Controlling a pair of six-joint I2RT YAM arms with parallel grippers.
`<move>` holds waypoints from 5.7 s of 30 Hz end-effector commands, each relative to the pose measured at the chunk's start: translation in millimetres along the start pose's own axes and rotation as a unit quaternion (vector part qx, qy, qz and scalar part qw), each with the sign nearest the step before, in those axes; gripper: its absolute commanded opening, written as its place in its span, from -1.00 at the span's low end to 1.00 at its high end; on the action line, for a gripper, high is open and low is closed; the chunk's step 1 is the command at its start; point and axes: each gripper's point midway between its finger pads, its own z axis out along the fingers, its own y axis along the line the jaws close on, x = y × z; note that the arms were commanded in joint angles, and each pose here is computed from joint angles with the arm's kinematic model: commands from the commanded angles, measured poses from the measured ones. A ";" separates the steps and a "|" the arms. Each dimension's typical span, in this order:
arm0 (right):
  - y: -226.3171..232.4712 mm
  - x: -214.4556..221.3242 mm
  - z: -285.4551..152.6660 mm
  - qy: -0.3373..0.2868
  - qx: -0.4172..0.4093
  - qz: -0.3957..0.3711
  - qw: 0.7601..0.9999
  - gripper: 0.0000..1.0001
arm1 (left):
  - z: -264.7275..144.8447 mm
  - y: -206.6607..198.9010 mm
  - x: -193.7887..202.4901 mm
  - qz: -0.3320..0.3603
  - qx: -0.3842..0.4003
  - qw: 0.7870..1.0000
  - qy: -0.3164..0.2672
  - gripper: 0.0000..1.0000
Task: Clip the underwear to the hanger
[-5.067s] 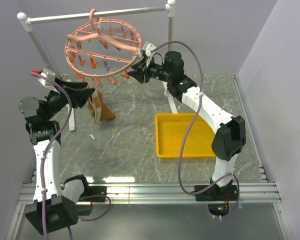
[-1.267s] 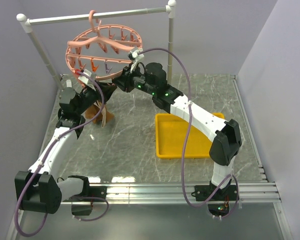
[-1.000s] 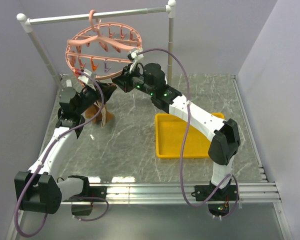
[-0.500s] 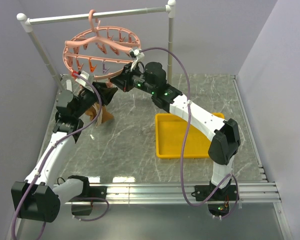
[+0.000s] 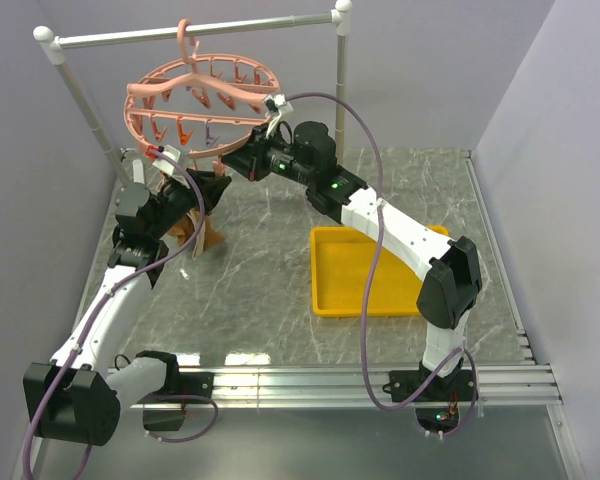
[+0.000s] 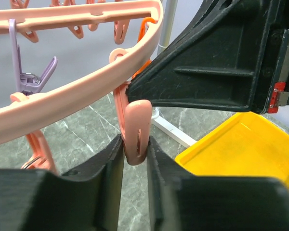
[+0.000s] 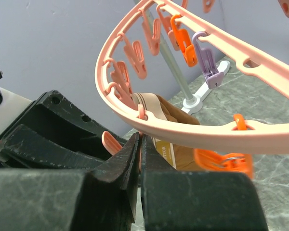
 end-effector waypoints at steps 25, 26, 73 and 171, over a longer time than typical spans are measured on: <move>42.8 -33.3 -27.0 -0.012 -0.080 0.030 0.996 0.20 | 3.5 -6.9 -12.2 0.031 0.024 0.999 -0.019 -0.88; 41.1 -34.3 -25.6 -0.015 -0.073 0.029 0.997 0.21 | 3.8 -7.0 -11.5 0.034 0.026 0.999 -0.019 -0.88; 21.4 -24.1 -17.3 -0.021 -0.014 0.040 0.999 0.36 | 5.6 -14.0 -10.8 0.059 0.056 0.996 -0.023 -0.88; 21.0 -8.7 -5.7 -0.017 -0.011 -0.006 1.000 -1.00 | -89.1 25.6 128.5 0.742 0.388 0.501 0.220 0.22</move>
